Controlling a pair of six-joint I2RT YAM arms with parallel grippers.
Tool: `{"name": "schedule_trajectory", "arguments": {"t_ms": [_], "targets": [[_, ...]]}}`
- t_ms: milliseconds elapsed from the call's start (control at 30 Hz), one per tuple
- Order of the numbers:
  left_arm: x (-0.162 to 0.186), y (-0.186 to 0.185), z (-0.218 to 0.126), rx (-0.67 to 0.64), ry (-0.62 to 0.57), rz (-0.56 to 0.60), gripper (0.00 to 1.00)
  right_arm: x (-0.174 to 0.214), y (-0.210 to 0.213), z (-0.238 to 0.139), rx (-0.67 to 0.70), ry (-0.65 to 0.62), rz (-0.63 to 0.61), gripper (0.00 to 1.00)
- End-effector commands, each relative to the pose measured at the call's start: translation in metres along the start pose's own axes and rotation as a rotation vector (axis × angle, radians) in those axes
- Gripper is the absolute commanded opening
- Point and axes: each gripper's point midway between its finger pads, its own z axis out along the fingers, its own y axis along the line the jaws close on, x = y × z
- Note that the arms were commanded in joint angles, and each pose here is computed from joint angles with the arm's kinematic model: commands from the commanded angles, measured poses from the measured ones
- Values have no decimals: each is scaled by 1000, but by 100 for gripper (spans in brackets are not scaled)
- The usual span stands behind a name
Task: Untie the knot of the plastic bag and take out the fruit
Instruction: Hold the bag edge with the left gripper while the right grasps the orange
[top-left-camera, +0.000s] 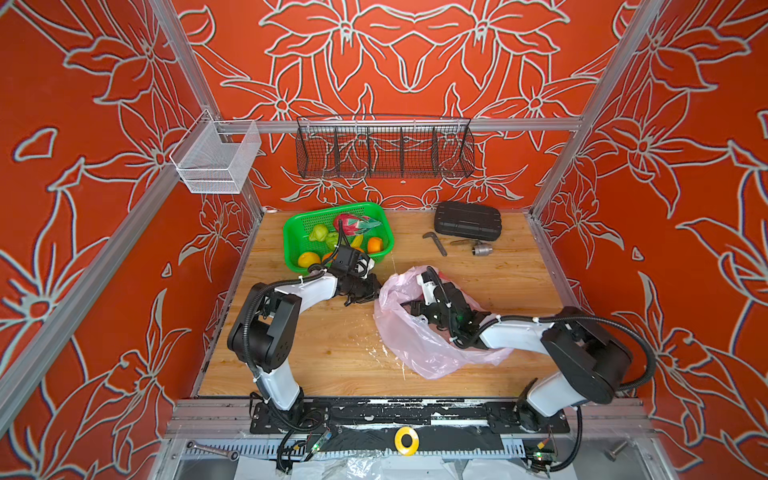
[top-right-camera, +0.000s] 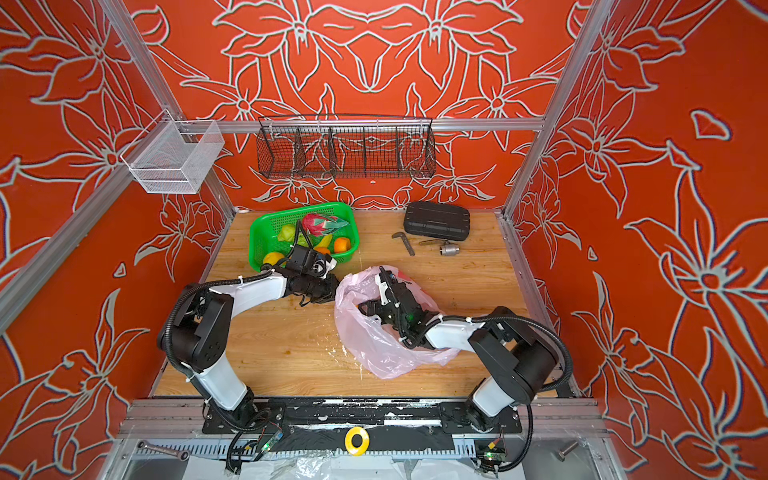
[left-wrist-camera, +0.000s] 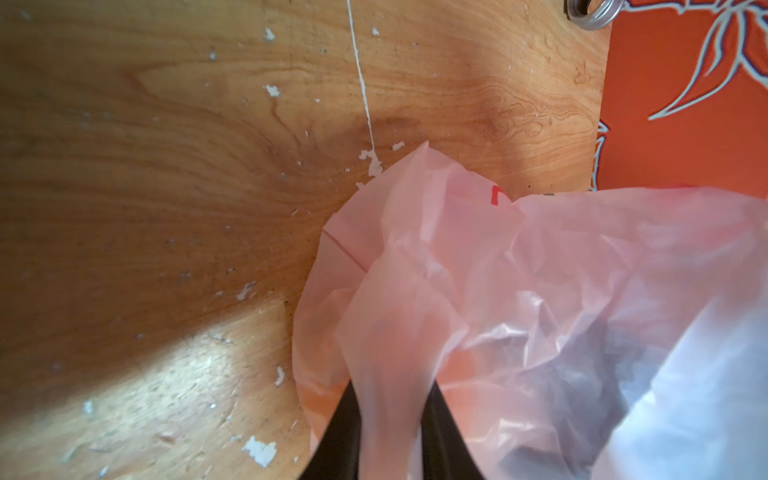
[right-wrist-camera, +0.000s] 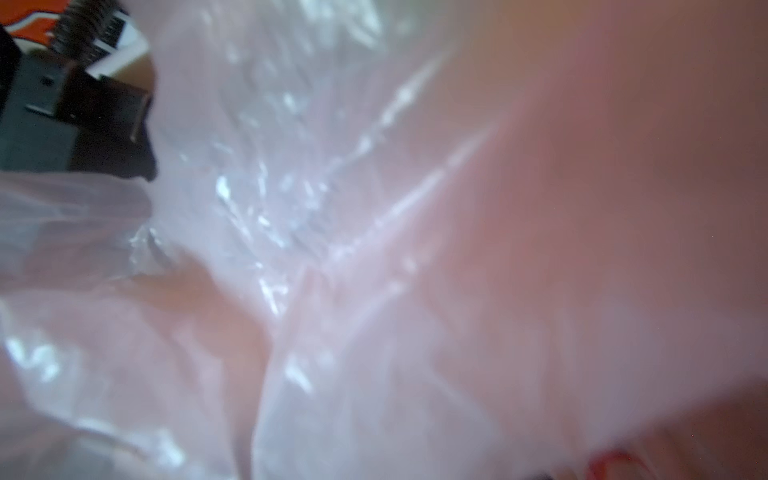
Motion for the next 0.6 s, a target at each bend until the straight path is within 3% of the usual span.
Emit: {"name": "schedule_trajectory", "arguments": {"t_ms": [0,167,233,300,467,567], "targets": [[8,1,6,11,33,-20,24,-11,31,12,-156,-8,-34,64],[7,-3,7,29,33,-22,28,4,36,30,-229,48,-8,79],[6,-4,7,38,34,-25,29,7,31,37,-220,52,11,81],[7,-6,8,45,40,-27,32,9,27,43,-214,55,22,73],[11,-6,10,62,54,-31,54,6,26,49,-223,35,47,52],[12,3,7,3,44,-18,60,2,24,44,-202,10,48,44]]}}
